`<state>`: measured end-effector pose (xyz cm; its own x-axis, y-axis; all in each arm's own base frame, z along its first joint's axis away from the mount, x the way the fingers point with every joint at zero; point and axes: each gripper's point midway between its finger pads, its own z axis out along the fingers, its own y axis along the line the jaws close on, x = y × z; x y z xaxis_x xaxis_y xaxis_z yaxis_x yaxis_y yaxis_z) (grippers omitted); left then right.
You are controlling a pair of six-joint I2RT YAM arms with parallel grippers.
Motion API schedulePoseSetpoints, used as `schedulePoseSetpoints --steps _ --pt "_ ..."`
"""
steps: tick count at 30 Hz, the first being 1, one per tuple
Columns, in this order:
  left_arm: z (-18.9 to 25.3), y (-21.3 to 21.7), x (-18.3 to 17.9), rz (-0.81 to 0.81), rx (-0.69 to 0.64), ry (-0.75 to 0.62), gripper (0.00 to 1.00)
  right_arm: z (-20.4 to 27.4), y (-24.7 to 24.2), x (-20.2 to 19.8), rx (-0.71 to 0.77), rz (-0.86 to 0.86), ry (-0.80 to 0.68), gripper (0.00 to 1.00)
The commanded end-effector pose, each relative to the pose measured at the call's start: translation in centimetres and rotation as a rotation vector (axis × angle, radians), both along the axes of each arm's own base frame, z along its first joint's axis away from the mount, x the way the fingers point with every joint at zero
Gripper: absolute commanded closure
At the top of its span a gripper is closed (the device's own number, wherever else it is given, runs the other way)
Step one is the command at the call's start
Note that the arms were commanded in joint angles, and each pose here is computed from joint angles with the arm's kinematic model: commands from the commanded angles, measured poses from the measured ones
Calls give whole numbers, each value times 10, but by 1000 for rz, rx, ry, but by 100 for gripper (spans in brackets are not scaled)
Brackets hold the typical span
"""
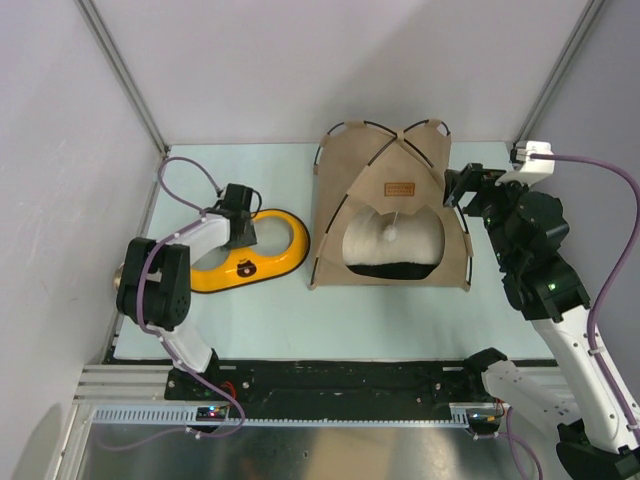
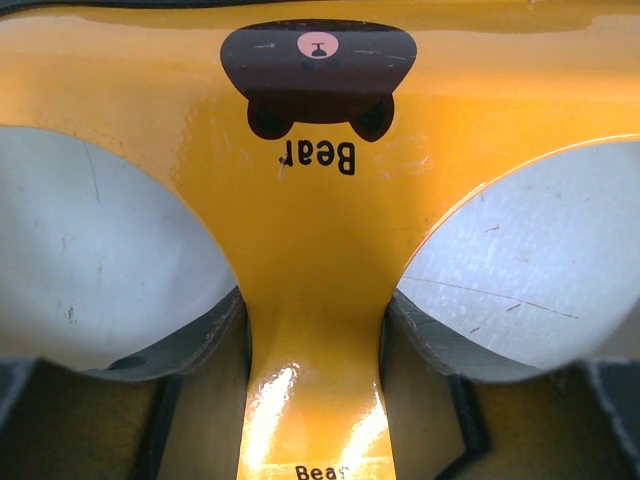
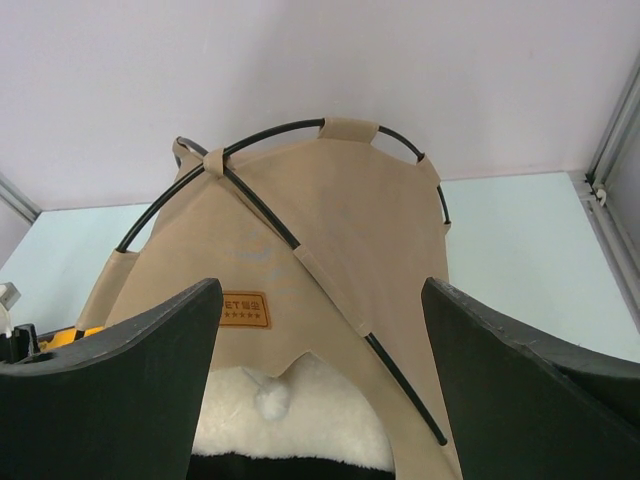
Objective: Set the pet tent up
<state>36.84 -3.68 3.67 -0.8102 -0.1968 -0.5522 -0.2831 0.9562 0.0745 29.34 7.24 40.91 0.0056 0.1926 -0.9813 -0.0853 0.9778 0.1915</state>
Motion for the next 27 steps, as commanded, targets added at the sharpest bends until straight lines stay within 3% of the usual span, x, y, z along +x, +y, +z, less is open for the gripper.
schedulePoseSetpoints --steps 1,8,10,17,21,24,27 --pt "32 4 34 16 -27 -118 56 27 -4 -6 22 -2 -79 14" --pt "58 6 25 12 -58 -170 17 29 0 -8 33 21 -83 14" --pt "65 4 20 0 -76 -182 12 29 1 -8 36 30 -84 14" --pt "91 36 -5 128 -58 -229 10 25 17 -7 40 113 -65 14" --pt "97 95 -31 349 -10 -240 18 21 41 -8 66 220 -37 29" --pt "95 140 -53 504 -13 -244 24 22 59 -10 86 276 -31 48" --pt "92 168 -69 613 -29 -247 22 23 78 -15 74 303 -39 52"
